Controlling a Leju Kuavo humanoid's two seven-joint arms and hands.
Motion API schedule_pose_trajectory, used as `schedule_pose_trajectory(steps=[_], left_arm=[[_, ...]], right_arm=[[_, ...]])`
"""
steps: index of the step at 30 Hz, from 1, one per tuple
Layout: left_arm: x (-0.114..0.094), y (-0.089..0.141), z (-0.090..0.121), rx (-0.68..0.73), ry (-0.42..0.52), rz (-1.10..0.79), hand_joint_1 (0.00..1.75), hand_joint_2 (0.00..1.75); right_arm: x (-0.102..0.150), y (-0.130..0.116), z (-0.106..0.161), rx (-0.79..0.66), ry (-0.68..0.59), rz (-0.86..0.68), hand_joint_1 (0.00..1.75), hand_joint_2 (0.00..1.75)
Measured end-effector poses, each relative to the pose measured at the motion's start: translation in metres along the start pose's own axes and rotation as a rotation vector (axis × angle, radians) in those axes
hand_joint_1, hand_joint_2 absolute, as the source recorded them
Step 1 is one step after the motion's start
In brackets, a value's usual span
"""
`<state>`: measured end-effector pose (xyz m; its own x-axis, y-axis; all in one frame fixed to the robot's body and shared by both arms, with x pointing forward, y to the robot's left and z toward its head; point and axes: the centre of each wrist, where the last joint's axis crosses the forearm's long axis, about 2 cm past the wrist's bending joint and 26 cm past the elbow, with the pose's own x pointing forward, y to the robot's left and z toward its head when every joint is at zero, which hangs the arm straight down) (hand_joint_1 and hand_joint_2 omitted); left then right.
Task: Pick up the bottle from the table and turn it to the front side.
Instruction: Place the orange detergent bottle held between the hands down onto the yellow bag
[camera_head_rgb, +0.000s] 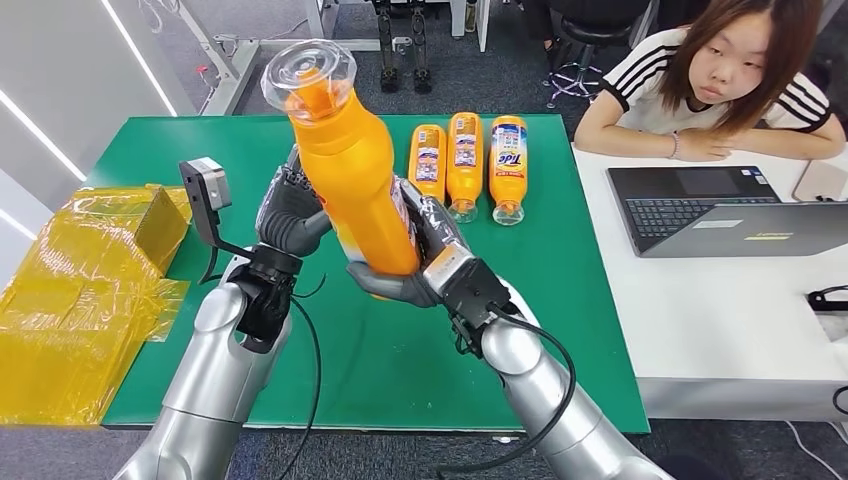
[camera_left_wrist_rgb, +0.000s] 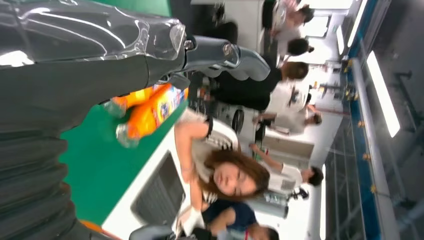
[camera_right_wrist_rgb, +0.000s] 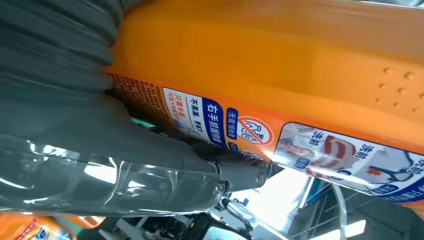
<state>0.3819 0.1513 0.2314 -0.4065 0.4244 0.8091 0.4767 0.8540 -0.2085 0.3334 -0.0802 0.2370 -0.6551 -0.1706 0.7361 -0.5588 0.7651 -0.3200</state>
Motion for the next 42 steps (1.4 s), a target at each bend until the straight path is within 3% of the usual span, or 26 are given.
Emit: schedule_pose_trajectory(steps=[6, 17, 27, 42], left_arm=[[-0.003, 0.017, 0.000, 0.029, 0.010, -0.119, 0.00, 1.75], [-0.011, 0.051, 0.019, 0.147, 0.037, -0.384, 0.00, 1.75], [-0.015, 0.061, 0.025, 0.156, 0.072, -0.389, 0.00, 1.75], [0.002, 0.069, 0.021, 0.085, 0.061, -0.342, 0.00, 1.75]], right_arm=[[-0.003, -0.001, 0.004, 0.000, 0.012, 0.040, 1.75, 1.75], [0.002, -0.015, 0.037, -0.084, -0.020, 0.070, 1.75, 1.75], [0.005, -0.034, 0.072, -0.226, 0.008, 0.149, 1.75, 1.75], [-0.030, -0.053, 0.107, -0.324, 0.174, 0.196, 1.75, 1.75]])
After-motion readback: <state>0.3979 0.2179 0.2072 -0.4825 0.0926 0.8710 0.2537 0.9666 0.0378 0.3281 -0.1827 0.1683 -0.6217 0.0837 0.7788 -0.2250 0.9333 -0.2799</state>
